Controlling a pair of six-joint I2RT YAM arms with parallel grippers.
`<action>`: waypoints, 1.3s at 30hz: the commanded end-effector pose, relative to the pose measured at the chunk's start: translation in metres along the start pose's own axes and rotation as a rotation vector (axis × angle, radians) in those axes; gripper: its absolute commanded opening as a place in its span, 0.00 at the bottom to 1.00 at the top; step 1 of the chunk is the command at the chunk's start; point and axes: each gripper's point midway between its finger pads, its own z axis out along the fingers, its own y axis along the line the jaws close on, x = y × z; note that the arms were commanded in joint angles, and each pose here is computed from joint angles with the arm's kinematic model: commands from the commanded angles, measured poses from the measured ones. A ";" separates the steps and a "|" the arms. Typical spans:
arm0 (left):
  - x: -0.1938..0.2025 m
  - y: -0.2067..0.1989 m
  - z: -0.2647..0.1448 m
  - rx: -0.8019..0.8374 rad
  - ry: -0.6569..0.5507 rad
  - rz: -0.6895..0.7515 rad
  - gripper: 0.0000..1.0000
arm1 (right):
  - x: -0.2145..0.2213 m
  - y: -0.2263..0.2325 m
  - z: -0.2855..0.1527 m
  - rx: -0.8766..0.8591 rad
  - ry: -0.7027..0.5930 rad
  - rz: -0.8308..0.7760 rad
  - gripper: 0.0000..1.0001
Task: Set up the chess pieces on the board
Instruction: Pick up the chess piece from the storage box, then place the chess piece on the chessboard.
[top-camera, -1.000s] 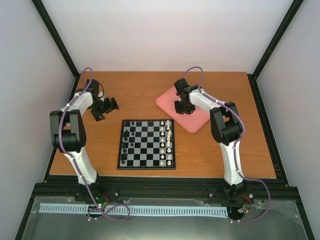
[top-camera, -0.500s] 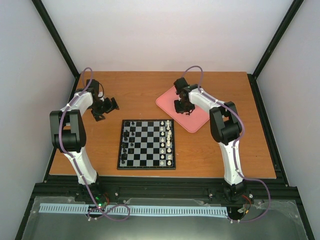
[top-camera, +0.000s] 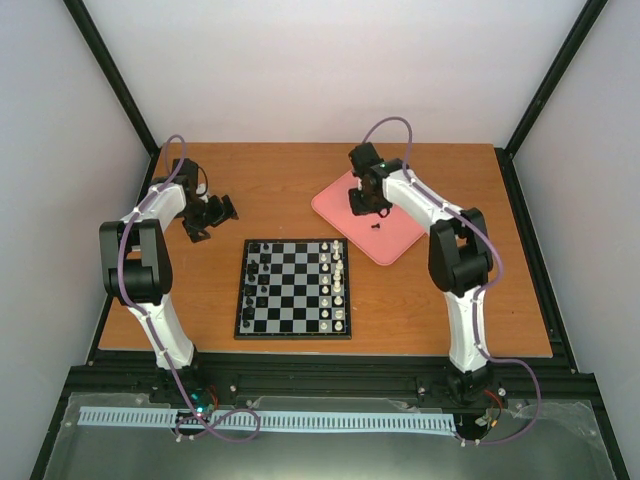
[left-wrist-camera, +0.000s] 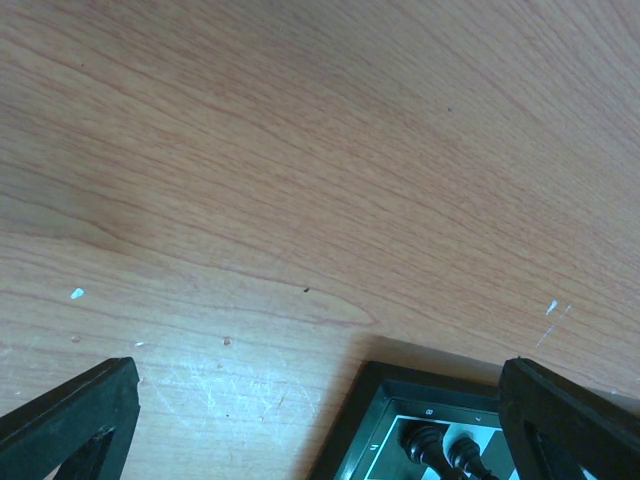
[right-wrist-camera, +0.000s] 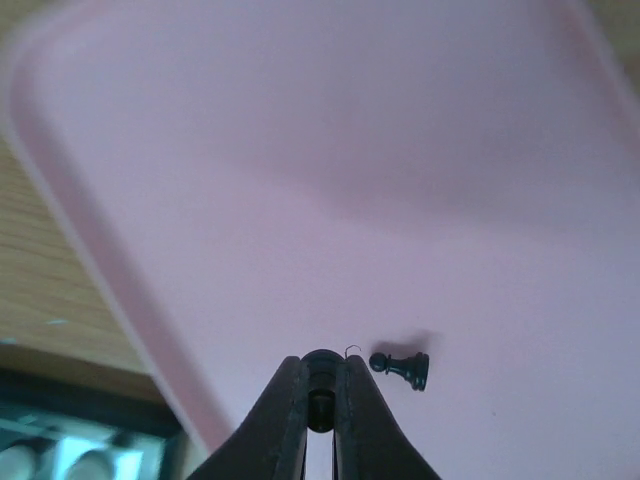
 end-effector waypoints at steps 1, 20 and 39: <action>-0.006 -0.005 -0.014 0.009 -0.041 0.026 1.00 | -0.034 0.023 -0.082 -0.039 -0.164 -0.056 0.03; -0.015 -0.007 -0.023 -0.003 -0.077 0.042 1.00 | 0.131 0.265 -0.157 -0.351 -0.040 -0.469 0.03; -0.013 -0.006 -0.026 -0.005 -0.094 0.045 1.00 | 0.206 0.307 -0.125 -0.446 0.063 -0.620 0.03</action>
